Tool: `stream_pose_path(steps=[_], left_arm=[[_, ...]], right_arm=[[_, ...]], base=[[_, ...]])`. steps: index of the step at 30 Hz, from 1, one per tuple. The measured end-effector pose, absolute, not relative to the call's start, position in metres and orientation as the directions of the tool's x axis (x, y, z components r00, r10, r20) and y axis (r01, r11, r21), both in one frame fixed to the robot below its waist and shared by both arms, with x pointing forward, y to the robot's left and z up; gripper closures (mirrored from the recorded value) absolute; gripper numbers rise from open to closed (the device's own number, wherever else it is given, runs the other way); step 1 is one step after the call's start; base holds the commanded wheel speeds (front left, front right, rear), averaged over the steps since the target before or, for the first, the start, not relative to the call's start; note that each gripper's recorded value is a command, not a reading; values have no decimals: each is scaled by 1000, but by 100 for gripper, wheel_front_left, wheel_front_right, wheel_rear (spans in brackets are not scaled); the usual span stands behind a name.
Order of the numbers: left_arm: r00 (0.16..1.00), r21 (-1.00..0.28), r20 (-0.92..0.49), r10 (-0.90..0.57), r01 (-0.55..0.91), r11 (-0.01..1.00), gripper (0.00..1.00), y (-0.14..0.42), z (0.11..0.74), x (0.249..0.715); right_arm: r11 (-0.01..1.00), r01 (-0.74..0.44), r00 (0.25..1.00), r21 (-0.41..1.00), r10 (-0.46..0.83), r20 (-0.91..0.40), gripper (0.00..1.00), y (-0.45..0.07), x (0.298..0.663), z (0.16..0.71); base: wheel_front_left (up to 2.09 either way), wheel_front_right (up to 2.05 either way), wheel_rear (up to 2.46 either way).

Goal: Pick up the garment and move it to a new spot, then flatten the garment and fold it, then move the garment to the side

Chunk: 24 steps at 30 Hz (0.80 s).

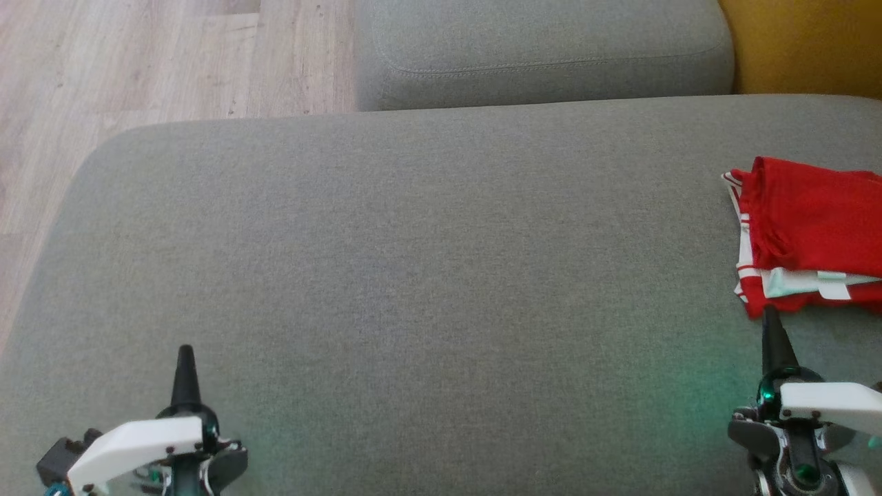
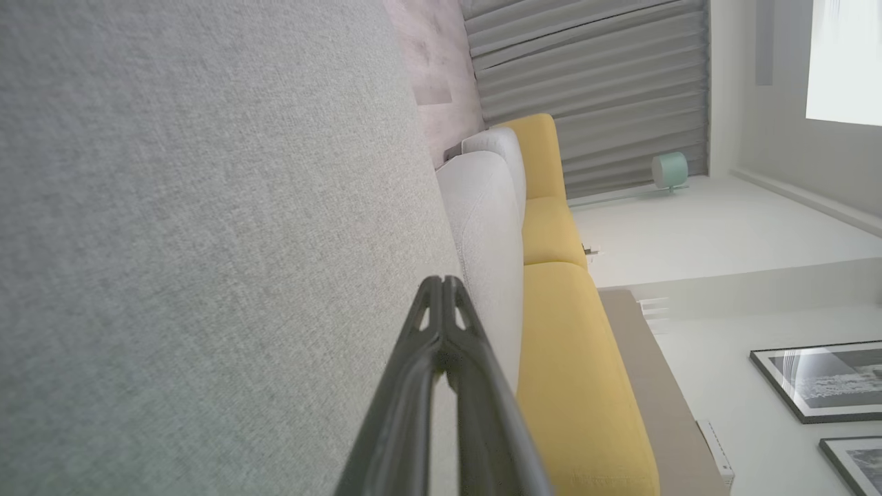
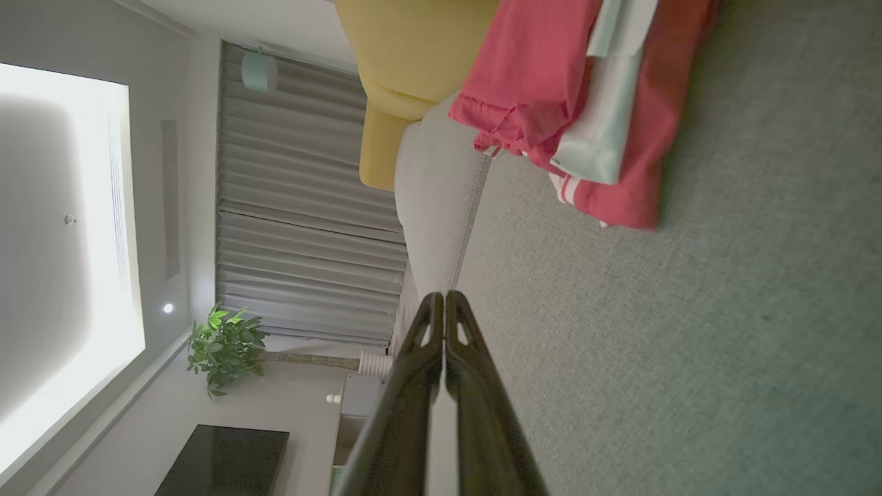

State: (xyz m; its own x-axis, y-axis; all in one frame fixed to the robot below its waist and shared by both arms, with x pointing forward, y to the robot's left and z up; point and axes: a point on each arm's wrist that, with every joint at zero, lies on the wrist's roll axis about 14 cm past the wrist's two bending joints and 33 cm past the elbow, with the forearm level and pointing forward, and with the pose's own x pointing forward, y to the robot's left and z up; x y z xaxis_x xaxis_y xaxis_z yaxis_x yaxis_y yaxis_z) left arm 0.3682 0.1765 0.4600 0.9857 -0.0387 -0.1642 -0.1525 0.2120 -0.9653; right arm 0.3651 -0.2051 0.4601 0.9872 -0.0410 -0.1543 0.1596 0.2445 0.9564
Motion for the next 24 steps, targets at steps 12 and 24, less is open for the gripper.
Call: stream_pose_path(steps=[12,24], left_arm=[[990,-987,-134,-36,-130,99,100,182,467,371],[994,-995,-102,-28,-102,2,100,188,474,374]], right_arm=[[113,137,990,984,-33,-134,100,-206,368,466],[-7,105,994,994,-30,-105,100,-207,372,473]], base=[[0,0,0],[0,0,0]])
